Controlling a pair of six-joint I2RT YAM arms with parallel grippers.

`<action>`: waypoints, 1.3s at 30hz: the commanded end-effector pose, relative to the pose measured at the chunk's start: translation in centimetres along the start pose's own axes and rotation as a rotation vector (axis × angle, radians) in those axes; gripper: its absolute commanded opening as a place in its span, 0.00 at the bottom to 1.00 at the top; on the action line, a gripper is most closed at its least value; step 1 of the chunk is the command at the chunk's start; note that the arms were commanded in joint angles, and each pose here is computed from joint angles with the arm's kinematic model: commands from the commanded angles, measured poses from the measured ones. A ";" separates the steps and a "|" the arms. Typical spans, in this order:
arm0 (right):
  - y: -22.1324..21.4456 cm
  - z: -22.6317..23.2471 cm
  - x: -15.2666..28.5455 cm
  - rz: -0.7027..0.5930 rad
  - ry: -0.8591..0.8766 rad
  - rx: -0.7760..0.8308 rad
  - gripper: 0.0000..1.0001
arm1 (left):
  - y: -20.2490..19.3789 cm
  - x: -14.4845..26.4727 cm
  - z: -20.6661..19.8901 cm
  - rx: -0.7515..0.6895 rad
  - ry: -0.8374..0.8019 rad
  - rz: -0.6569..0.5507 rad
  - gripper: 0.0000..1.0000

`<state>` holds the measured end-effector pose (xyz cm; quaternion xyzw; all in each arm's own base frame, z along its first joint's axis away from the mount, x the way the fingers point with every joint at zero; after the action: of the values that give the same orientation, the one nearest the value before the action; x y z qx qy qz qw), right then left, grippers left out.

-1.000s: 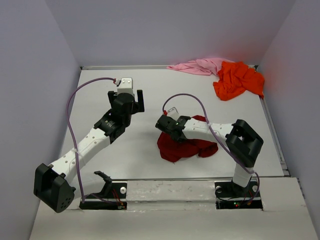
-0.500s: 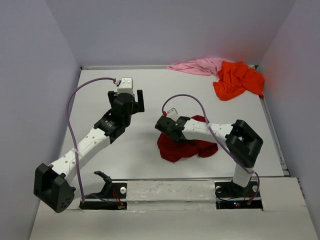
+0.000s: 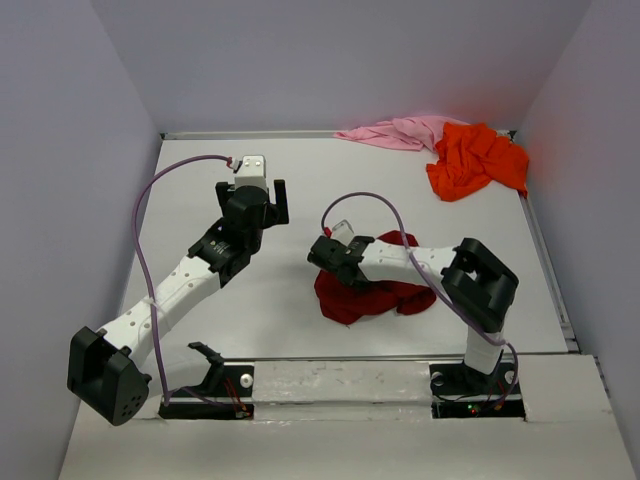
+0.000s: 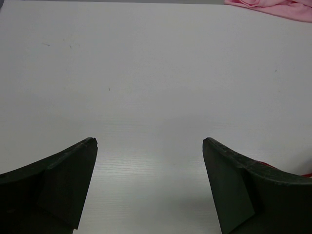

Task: Fold and stack the t-shirts
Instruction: Flatten out the crumpled T-shirt at the center of the board.

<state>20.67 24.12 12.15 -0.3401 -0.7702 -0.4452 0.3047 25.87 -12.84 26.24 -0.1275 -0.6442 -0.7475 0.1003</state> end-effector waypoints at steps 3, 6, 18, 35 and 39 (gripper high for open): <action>0.4 0.1 0.7 -0.046 -0.025 -0.017 0.38 | 1.3 0.3 0.2 0.029 0.001 -0.042 0.99; 0.1 0.1 0.4 -0.039 -0.035 -0.011 0.22 | 1.3 0.3 0.2 0.029 0.000 -0.042 0.99; 0.4 -0.4 0.9 -0.062 -0.048 -0.021 0.00 | 1.3 0.3 0.2 0.029 0.000 -0.042 0.99; 5.0 -2.6 6.6 -0.181 0.009 -0.090 0.00 | 1.2 0.2 0.0 0.028 -0.003 -0.037 0.99; 5.6 -3.1 8.2 -0.201 0.046 -0.110 0.00 | 1.2 0.1 0.0 0.027 -0.003 -0.035 0.99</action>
<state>21.26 25.40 18.77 -0.2965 -0.7723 -0.4916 0.2719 25.87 -12.85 26.24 -0.1278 -0.6443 -0.7473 0.1001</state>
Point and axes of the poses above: each gripper's point midway between its finger pads, its own x axis back along the fingers, its own z axis along the line the jaws close on, y = z × x, the point moved 9 cm from there along x, back along the fingers, and after that the axes turned 11 degrees about -x, right-handed, at the moved point
